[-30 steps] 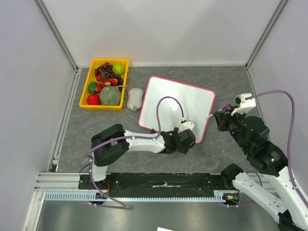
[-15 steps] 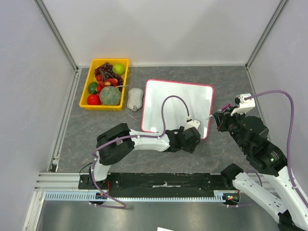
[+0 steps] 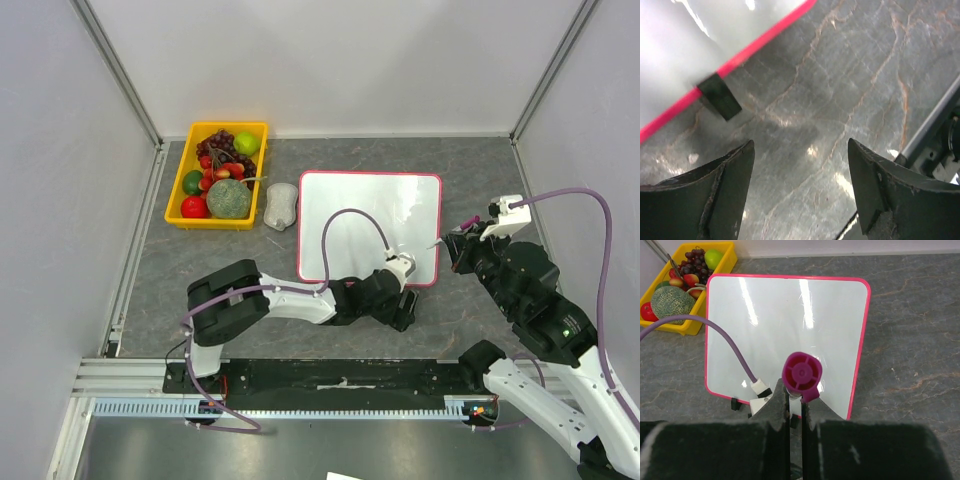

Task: Write a sentence on the whiteboard
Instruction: Move the whiteboard stand to the center of the board.

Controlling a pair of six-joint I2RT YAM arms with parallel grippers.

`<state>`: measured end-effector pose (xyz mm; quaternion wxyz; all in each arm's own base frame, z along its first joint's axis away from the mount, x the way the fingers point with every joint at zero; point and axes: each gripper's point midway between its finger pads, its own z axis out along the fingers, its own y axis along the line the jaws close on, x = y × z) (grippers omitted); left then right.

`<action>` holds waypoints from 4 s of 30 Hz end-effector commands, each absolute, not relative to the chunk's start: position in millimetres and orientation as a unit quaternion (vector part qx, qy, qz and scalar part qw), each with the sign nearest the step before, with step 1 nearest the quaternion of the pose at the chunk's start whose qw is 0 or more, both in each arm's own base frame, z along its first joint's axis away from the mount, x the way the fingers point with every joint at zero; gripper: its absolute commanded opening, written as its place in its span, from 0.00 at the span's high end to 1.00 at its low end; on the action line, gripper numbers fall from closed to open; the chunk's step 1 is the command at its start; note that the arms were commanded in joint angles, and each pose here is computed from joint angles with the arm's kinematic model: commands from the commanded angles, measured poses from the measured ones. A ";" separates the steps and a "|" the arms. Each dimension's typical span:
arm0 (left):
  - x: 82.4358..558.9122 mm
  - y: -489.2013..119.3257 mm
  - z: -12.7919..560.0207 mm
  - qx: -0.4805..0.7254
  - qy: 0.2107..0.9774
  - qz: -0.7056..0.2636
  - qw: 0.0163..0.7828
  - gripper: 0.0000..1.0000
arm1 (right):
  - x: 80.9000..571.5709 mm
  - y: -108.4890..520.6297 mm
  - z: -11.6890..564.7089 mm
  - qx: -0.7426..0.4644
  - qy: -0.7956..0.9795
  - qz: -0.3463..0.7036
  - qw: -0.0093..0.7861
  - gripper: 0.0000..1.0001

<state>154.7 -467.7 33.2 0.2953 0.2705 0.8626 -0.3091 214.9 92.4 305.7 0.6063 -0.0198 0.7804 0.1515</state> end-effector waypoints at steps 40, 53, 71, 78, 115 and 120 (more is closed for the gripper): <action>98.1 -312.7 115.8 0.091 0.861 -0.379 0.326 0.17 | 130.2 116.9 262.4 -0.049 0.786 0.327 0.523 1.00; 120.4 -265.0 168.6 0.070 0.836 -0.352 0.414 0.07 | 158.9 107.5 276.0 0.002 0.769 0.297 0.566 1.00; 154.0 -247.5 138.3 0.081 0.883 -0.214 0.409 0.00 | 202.5 145.6 235.2 -0.032 0.789 0.290 0.541 1.00; 180.9 -279.8 106.1 0.124 0.907 -0.182 0.358 0.00 | 197.0 138.5 239.1 -0.012 0.775 0.300 0.556 1.00; 209.5 -290.6 -17.0 0.131 0.940 -0.048 0.312 0.69 | 200.6 137.0 217.0 -0.003 0.783 0.290 0.550 1.00; 199.6 -276.9 -16.6 0.130 0.945 -0.033 0.298 0.94 | 201.0 135.2 211.6 0.002 0.786 0.285 0.549 1.00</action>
